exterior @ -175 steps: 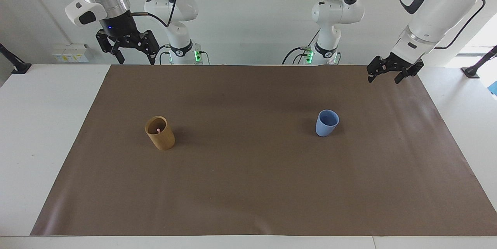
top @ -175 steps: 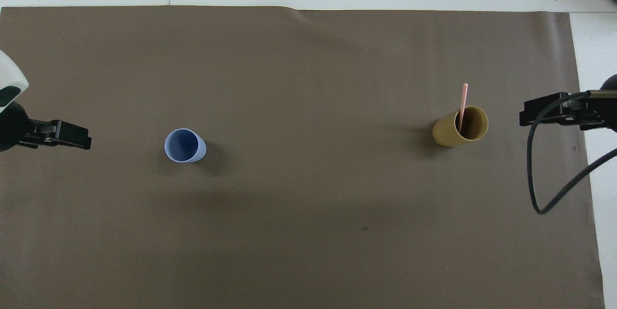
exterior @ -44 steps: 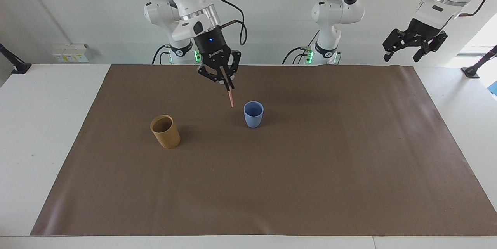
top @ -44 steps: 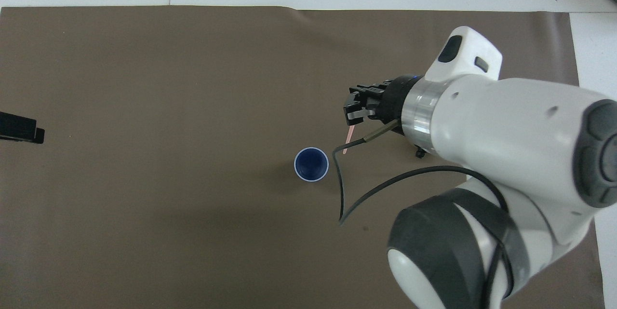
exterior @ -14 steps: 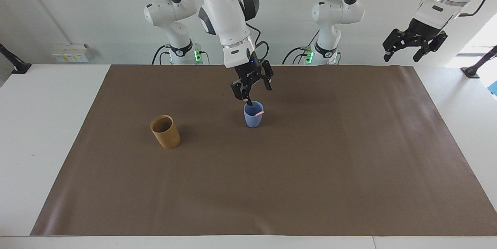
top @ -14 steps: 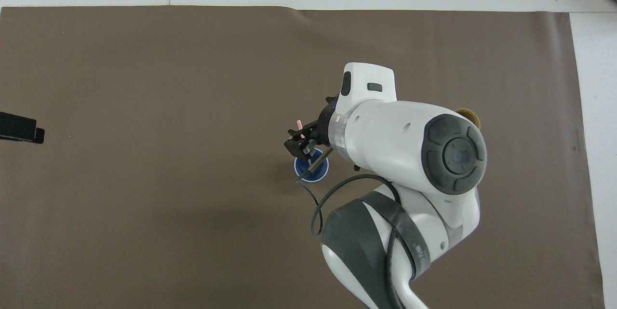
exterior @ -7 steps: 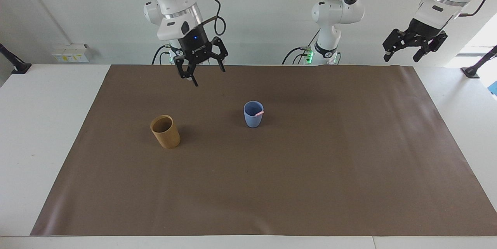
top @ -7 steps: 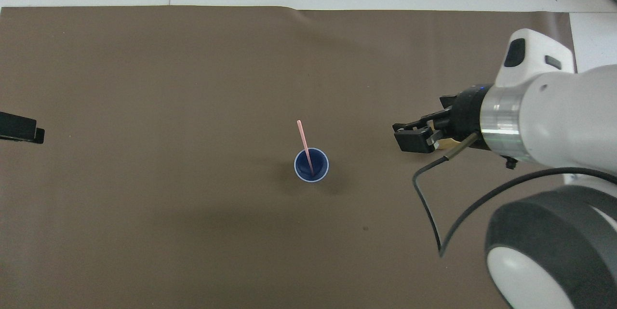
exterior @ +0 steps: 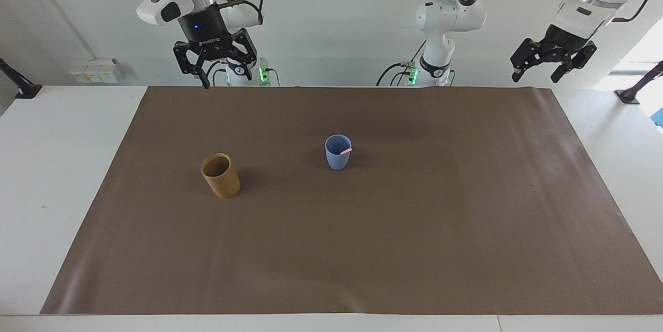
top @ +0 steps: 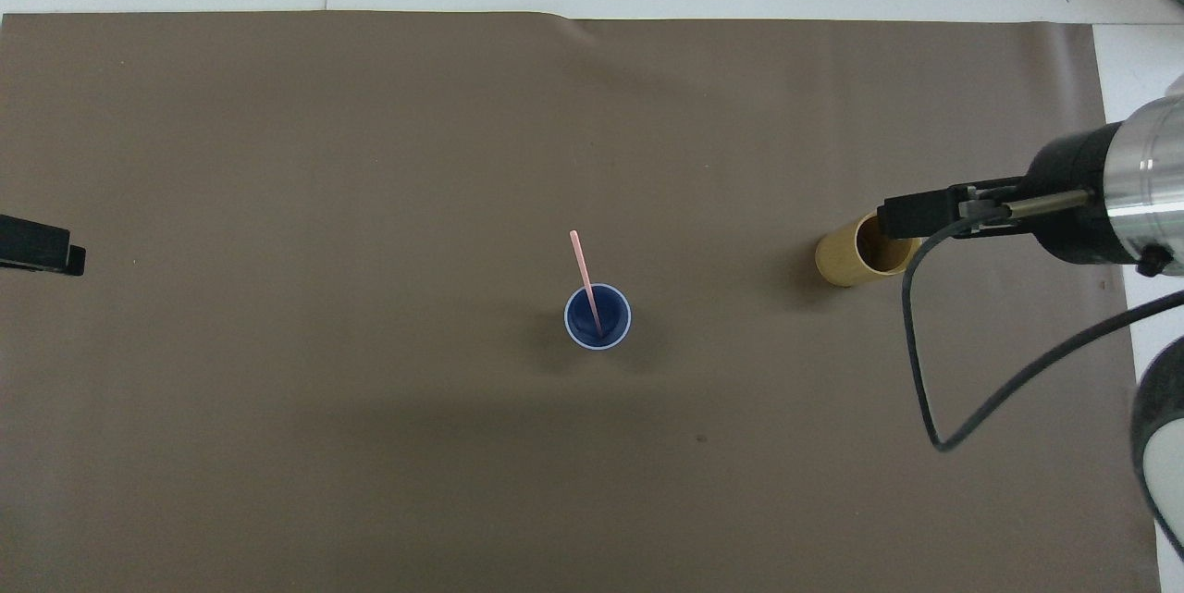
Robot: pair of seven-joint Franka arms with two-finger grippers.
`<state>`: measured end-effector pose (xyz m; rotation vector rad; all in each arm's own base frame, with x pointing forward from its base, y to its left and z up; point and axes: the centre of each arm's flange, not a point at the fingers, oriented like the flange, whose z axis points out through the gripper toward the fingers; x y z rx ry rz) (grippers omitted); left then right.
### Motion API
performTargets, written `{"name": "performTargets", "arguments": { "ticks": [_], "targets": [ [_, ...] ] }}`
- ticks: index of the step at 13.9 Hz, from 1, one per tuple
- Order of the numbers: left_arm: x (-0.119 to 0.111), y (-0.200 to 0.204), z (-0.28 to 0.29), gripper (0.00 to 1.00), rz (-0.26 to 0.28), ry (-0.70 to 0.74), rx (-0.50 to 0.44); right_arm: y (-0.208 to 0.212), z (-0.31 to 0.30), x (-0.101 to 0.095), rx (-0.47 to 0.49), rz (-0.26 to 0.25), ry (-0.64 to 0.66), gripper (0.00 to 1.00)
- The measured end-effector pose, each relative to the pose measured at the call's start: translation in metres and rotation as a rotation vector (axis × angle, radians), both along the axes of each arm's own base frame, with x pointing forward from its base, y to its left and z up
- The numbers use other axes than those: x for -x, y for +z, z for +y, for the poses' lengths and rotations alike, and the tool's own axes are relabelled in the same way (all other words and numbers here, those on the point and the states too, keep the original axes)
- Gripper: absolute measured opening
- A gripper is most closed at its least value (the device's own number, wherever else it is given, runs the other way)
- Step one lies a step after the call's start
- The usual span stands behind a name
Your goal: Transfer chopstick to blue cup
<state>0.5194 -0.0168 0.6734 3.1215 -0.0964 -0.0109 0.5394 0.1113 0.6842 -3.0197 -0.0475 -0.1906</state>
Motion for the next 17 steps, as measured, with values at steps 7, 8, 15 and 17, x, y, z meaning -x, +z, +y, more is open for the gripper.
{"name": "performTargets", "arguments": {
  "ticks": [7, 8, 15, 17],
  "targets": [
    [0.0, 0.0, 0.0, 1.0, 0.0, 0.0, 0.0, -0.006, -0.043, -0.002, 0.096, 0.141, -0.154, 1.0],
    [0.0, 0.0, 0.0, 1.0, 0.0, 0.0, 0.0, -0.009, -0.052, 0.0, 0.098, 0.151, -0.17, 1.0],
    [0.0, 0.0, 0.0, 1.0, 0.0, 0.0, 0.0, -0.017, -0.062, 0.013, 0.098, 0.166, -0.179, 1.0],
    [0.0, 0.0, 0.0, 1.0, 0.0, 0.0, 0.0, -0.017, -0.063, 0.013, 0.095, 0.164, -0.166, 1.0]
  ]
}}
